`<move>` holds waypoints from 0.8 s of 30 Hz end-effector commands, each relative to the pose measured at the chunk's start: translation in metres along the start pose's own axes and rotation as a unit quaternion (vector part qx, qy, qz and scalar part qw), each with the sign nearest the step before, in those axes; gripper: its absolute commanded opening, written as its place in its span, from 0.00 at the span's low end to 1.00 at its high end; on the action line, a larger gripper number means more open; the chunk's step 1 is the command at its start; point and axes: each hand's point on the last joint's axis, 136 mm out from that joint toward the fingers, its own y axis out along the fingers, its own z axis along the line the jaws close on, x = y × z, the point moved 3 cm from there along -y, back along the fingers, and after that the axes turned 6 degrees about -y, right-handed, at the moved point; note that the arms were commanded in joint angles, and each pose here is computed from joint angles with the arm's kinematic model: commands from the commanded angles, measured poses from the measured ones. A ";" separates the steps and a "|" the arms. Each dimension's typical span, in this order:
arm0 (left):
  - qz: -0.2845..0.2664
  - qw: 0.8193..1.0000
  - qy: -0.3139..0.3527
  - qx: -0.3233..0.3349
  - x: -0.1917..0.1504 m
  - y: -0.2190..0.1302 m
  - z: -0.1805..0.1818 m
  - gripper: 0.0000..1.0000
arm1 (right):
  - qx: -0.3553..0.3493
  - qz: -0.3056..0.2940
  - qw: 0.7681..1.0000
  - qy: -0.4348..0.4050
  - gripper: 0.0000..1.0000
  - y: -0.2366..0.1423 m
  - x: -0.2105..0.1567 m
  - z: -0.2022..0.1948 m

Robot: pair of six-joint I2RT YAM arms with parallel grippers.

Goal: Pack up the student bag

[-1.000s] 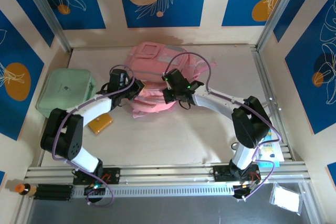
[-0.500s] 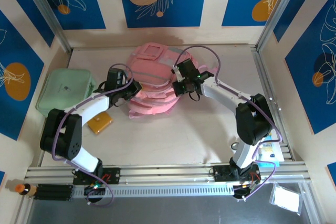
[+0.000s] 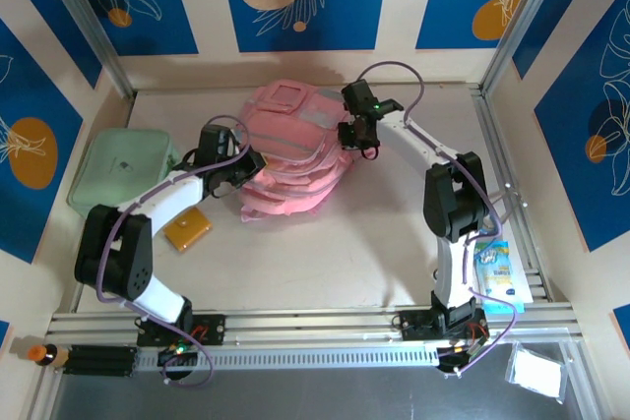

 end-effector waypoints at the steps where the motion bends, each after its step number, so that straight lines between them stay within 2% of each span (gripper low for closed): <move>1: 0.020 0.999 0.023 -0.009 -0.005 -0.016 -0.006 0.00 | -0.007 -0.043 0.998 0.052 0.30 -0.030 0.019 -0.019; 8: 0.029 0.999 0.015 -0.020 -0.009 -0.013 -0.006 0.00 | 0.075 -0.090 0.990 0.077 0.46 -0.064 0.003 -0.006; 12: 0.029 0.999 0.014 -0.020 -0.011 -0.011 -0.006 0.00 | 0.184 -0.095 0.976 0.071 0.55 -0.074 -0.005 0.025; 15: 0.029 0.999 0.009 -0.023 -0.012 -0.008 -0.005 0.00 | 0.254 -0.082 0.962 0.057 0.58 -0.074 -0.006 0.052; 17: 0.031 0.999 0.006 -0.022 -0.013 -0.007 -0.003 0.03 | 0.275 -0.076 0.958 0.042 0.58 -0.069 -0.005 0.066; 20: 0.028 1.000 0.002 -0.012 -0.013 -0.007 0.001 0.13 | 0.300 -0.071 0.951 0.024 0.59 -0.059 -0.003 0.082; 24: 0.024 1.000 0.004 -0.005 -0.013 -0.007 0.003 0.19 | 0.322 -0.065 0.944 0.002 0.64 -0.047 0.003 0.098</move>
